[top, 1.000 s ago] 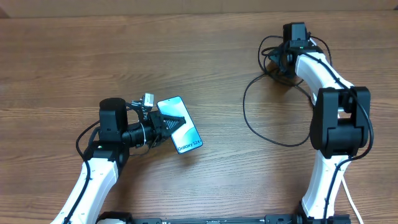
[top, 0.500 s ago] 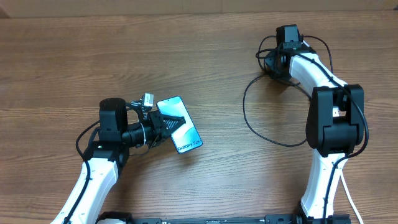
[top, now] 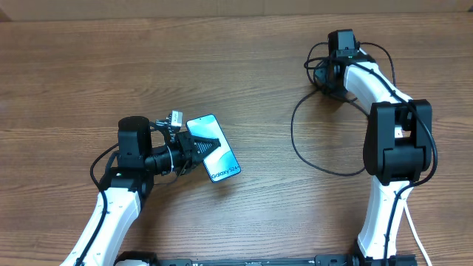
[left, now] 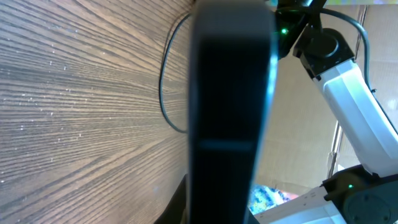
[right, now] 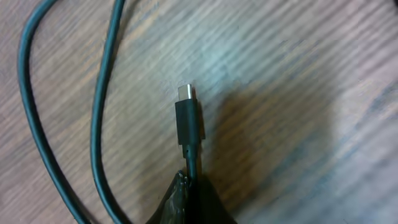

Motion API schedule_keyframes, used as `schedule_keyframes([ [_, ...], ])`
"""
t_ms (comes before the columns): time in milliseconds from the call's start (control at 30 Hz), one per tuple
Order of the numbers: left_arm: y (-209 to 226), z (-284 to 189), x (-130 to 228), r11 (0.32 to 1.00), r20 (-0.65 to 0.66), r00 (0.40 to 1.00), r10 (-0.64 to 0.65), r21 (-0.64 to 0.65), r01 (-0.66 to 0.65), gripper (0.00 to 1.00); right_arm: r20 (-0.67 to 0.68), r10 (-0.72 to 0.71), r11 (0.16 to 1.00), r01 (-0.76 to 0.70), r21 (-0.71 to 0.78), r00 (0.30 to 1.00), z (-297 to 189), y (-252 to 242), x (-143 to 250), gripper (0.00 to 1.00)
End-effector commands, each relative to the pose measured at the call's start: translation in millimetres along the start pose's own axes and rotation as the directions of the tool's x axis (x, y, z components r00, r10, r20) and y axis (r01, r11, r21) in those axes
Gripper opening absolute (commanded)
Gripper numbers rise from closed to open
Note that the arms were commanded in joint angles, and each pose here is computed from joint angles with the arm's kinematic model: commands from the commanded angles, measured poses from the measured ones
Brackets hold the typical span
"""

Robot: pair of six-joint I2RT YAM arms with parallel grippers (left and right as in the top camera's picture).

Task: Plug charger to phone and switch on socket
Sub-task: 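Grasp the USB-C plug end with the right gripper, then carry the plug with the right gripper toward the phone's bottom edge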

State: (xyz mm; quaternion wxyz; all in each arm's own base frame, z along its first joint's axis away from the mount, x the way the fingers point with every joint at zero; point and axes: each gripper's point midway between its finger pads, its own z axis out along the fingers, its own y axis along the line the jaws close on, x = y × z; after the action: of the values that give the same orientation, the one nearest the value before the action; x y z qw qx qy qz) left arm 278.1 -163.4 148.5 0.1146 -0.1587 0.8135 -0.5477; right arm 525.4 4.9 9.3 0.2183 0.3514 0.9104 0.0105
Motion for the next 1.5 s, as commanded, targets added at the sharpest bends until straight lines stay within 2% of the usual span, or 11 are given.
schedule_keyframes([
  [0, -10.5, -1.8, 4.3, 0.999, -0.03, 0.999, 0.029, 0.045, -0.028, 0.04, 0.07, -0.039, 0.995, 0.046, -0.094, 0.997, -49.6, 28.5, -34.1, 0.04],
  [167, -22.9, -3.1, 10.8, 0.99, -0.07, 0.993, 0.094, 0.108, -0.086, 0.04, 0.078, -0.099, 0.949, 0.118, -0.291, 0.992, -163.0, 55.0, -44.7, 0.04],
  [300, -28.6, -4.0, 12.8, 0.985, -0.082, 0.99, 0.117, 0.136, -0.105, 0.04, 0.063, -0.109, 0.942, 0.124, -0.311, 0.992, -210.7, 43.5, -36.1, 0.04],
  [400, -29.4, -4.1, 13.0, 0.984, -0.084, 0.989, 0.12, 0.139, -0.108, 0.04, -0.029, -0.222, 0.908, 0.195, -0.371, 0.975, -245.0, 34.4, -3.8, 0.04],
  [500, -37.1, -5.4, 13.1, 0.974, -0.085, 0.983, 0.16, 0.173, -0.144, 0.04, -0.142, -0.366, 0.846, 0.264, -0.464, 0.92, -265.5, 31.6, 37.9, 0.04],
  [600, -52.2, -8.5, 14.6, 0.953, -0.091, 0.972, 0.216, 0.235, -0.19, 0.04, -0.205, -0.524, 0.767, 0.354, -0.536, 0.827, -284.1, 25.5, 78.1, 0.04],
  [733, -65.3, -11.6, 15.4, 0.93, -0.089, 0.959, 0.269, 0.285, -0.235, 0.04, -0.267, -0.591, 0.747, 0.392, -0.537, 0.761, -306.5, 13.1, 112.8, 0.04],
  [833, -66.4, -12.0, 15.7, 0.928, -0.091, 0.958, 0.271, 0.289, -0.235, 0.04, -0.241, -0.655, 0.696, 0.447, -0.562, 0.716, -332.6, 5.5, 131.1, 0.04],
  [1133, -74.2, -13.3, 10.4, 0.918, -0.059, 0.955, 0.289, 0.301, -0.259, 0.04, -0.131, -0.725, 0.592, 0.514, -0.621, 0.676, -395.4, -42.4, 184.5, 0.04],
  [1267, -82.5, -15.4, 8.0, 0.906, -0.042, 0.952, 0.304, 0.32, -0.276, 0.04, -0.096, -0.713, 0.575, 0.502, -0.646, 0.694, -394.5, -67.7, 212.8, 0.04],
  [1467, -85.0, -15.8, 5.4, 0.901, -0.024, 0.949, 0.314, 0.322, -0.29, 0.04, -0.093, -0.718, 0.52, 0.443, -0.73, 0.69, -375.0, -78.9, 264.6, 0.04],
])
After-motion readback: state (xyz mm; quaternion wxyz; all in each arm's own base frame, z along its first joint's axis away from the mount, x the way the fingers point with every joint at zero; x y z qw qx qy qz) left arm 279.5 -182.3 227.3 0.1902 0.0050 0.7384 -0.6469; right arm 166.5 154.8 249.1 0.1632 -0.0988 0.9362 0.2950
